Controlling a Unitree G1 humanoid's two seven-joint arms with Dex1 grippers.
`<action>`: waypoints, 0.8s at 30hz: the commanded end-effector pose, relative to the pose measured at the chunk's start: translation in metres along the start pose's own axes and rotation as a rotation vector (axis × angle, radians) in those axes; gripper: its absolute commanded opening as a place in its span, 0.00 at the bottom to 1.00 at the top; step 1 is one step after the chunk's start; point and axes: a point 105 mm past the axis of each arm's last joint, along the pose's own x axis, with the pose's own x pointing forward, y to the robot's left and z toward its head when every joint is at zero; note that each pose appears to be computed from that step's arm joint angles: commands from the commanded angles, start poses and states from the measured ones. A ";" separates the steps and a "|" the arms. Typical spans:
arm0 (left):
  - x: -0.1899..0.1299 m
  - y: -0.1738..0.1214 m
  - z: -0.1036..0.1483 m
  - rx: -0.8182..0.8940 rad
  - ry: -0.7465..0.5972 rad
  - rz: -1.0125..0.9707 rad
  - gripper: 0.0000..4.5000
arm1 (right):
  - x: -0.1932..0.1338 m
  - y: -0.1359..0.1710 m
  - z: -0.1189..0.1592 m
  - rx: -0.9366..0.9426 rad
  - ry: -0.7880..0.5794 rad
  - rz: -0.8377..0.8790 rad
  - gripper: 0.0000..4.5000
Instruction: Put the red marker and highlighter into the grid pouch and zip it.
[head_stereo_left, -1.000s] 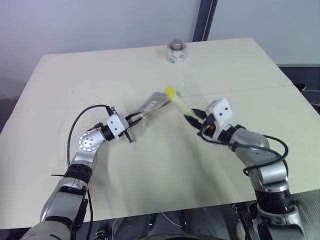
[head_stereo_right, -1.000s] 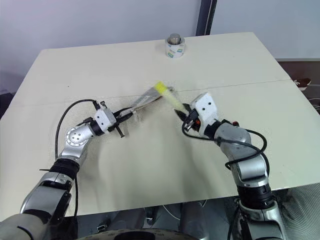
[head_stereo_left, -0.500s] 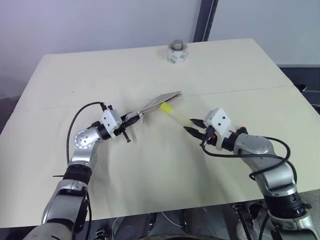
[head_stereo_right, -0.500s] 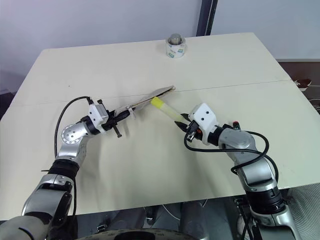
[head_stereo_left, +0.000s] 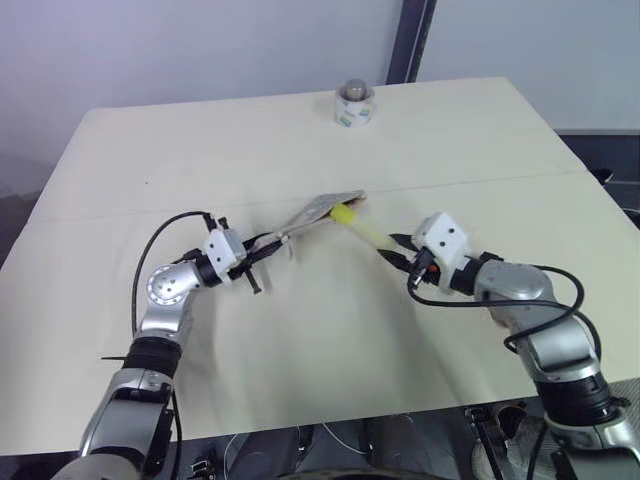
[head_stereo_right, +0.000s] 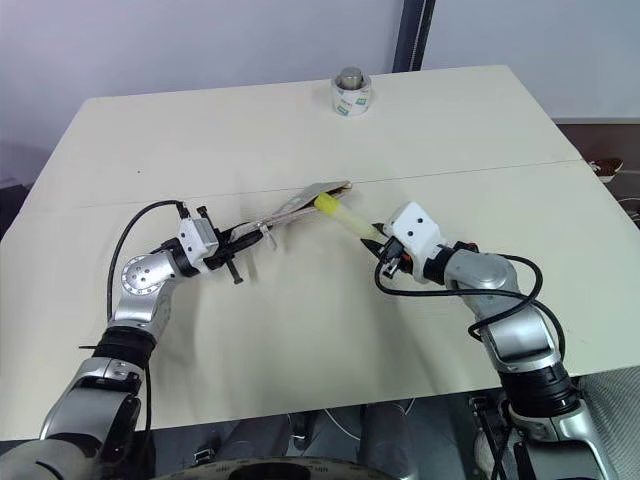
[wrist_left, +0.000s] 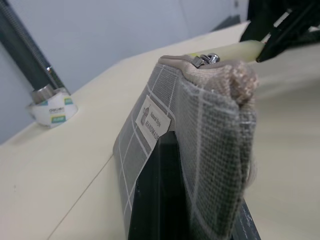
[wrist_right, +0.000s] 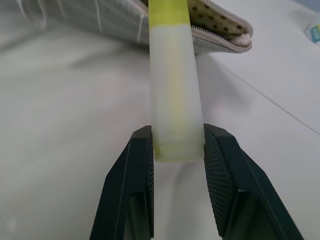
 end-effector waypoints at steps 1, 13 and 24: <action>0.000 -0.001 0.012 0.186 -0.002 -0.072 0.00 | -0.001 0.003 0.007 -0.117 0.018 0.048 0.18; 0.009 -0.014 0.022 0.342 -0.058 -0.210 0.00 | 0.015 0.036 0.027 -0.310 -0.025 0.208 0.18; 0.017 -0.008 0.039 0.234 -0.174 -0.210 0.00 | 0.041 0.063 0.054 -0.458 -0.134 0.297 0.18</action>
